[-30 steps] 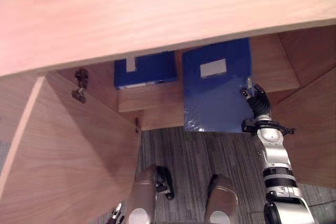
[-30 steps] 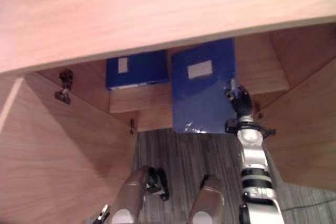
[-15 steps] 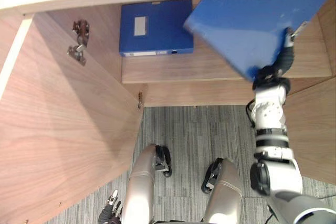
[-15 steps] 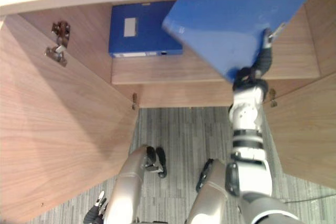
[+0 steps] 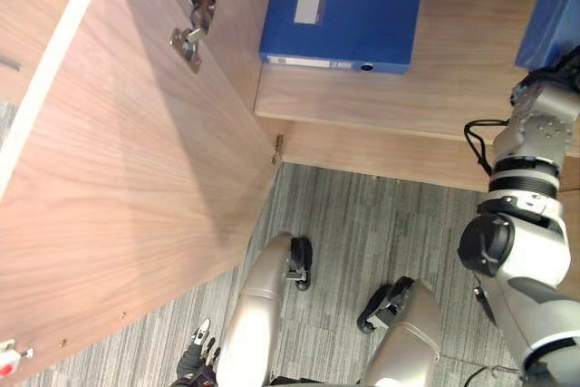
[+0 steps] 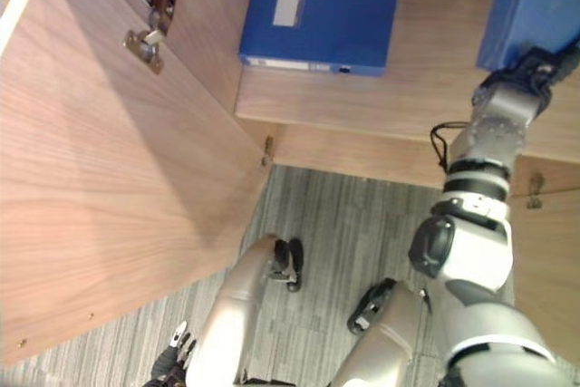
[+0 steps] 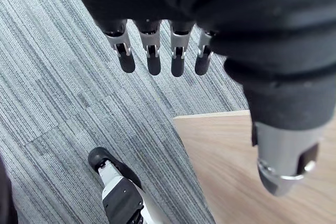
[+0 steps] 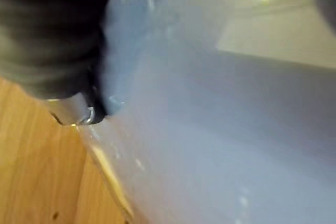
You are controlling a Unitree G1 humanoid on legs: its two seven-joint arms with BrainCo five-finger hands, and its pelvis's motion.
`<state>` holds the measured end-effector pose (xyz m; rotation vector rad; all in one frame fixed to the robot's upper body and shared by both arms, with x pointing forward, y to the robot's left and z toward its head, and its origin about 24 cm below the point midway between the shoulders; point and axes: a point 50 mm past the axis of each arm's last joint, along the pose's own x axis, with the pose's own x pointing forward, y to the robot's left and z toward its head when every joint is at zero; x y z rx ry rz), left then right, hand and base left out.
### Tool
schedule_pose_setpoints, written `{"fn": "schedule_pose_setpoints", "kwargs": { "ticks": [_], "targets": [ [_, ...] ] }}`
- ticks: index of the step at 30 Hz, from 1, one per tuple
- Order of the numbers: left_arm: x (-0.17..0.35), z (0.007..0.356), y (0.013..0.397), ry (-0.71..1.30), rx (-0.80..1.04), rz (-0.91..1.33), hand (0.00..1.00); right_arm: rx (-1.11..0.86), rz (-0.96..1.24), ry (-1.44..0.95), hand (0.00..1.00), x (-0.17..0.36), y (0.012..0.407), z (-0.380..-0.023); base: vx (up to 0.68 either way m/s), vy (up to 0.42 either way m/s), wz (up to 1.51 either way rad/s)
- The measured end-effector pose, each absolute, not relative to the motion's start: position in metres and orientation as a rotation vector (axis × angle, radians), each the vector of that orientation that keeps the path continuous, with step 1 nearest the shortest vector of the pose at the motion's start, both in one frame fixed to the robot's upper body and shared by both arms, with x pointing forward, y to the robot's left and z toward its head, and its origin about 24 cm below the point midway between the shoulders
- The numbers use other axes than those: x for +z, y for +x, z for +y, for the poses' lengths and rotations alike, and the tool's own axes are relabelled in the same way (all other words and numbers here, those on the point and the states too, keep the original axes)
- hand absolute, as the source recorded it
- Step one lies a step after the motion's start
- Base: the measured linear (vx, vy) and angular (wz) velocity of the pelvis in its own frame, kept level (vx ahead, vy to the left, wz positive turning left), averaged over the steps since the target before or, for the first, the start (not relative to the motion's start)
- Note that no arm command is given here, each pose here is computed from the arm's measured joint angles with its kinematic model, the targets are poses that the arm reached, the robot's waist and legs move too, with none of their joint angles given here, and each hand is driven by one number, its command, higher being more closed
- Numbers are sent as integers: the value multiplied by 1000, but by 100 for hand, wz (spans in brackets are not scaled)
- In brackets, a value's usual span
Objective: Walk over to the cabinet, pick up the folder, carry it to the office cabinet, place the folder inside the office cabinet, then close the office cabinet door
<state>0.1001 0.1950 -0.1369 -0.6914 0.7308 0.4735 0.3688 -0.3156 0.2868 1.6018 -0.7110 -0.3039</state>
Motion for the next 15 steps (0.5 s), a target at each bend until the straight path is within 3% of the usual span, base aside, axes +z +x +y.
{"fn": "schedule_pose_setpoints", "kwargs": {
  "ticks": [11, 12, 15],
  "targets": [
    [-128, 190, 114, -684, 420, 687, 0, -358, -610, 1697, 100, 296, 371, -322, 15, -36, 6],
    [-128, 189, 114, -683, 419, 688, 0, -358, -617, 1690, 0, 297, 369, -324, 12, -24, 7],
    [-128, 189, 114, -679, 425, 695, 0, -355, -636, 1678, 0, 305, 365, -330, 9, -12, 2]
  ]
}}
